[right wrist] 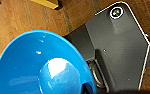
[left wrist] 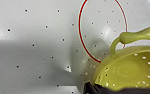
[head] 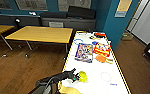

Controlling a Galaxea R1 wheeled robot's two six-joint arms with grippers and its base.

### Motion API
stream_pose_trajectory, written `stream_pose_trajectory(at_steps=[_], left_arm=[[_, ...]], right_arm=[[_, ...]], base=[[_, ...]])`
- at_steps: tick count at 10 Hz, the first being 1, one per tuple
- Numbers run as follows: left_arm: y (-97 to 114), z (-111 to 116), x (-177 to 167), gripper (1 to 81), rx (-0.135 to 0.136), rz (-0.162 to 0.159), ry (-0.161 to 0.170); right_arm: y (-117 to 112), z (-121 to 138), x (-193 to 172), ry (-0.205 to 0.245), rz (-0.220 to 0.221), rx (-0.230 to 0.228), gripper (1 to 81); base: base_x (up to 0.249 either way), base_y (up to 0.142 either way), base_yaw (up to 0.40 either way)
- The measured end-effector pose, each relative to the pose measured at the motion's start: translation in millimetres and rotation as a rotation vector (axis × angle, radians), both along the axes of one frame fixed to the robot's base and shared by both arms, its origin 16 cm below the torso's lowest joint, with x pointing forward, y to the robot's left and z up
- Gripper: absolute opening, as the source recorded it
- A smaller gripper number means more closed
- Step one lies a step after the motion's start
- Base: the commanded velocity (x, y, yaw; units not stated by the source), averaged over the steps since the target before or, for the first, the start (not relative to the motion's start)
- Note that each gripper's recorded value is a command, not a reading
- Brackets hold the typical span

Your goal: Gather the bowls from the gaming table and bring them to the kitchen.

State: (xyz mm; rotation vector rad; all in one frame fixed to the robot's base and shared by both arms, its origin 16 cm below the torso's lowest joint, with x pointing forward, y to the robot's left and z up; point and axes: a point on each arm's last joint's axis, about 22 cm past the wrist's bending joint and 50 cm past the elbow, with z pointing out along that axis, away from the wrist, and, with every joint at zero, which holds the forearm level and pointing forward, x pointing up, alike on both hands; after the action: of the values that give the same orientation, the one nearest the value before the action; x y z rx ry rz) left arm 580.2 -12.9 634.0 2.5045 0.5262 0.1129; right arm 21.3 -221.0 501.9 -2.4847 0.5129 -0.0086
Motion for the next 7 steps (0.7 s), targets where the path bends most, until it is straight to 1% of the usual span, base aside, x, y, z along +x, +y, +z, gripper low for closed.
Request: stream_pose_trajectory(at_steps=[1, 2, 4, 5, 6, 7], left_arm=[[-6, 2, -3, 1.0, 0.004, -0.034, -0.012], [-10, 3, -4, 1.0, 0.009, -0.058, -0.023], [-12, 5, -5, 1.0, 0.016, -0.081, -0.032], [-17, 10, -7, 1.0, 0.015, -0.107, -0.028], [-30, 23, -6, 1.0, -0.002, -0.142, -0.037], [-51, 42, -7, 1.0, -0.038, -0.189, -0.057]], right_arm=[[-1, 0, 1, -0.001, 0.0, -0.002, 1.0], [-1, -1, 0, -0.001, 0.0, -0.004, 1.0], [4, -2, 0, 0.003, 0.002, 0.001, 1.0], [4, -2, -1, 0.004, 0.003, 0.0, 1.0], [2, -3, -1, 0.005, 0.005, -0.003, 1.0], [0, -2, -1, 0.004, 0.004, -0.005, 1.0]], base=[[0.0, 0.0, 0.0], [0.0, 0.0, 0.0], [0.0, 0.0, 0.0], [0.0, 0.0, 0.0], [0.0, 0.0, 0.0], [0.0, 0.0, 0.0]])
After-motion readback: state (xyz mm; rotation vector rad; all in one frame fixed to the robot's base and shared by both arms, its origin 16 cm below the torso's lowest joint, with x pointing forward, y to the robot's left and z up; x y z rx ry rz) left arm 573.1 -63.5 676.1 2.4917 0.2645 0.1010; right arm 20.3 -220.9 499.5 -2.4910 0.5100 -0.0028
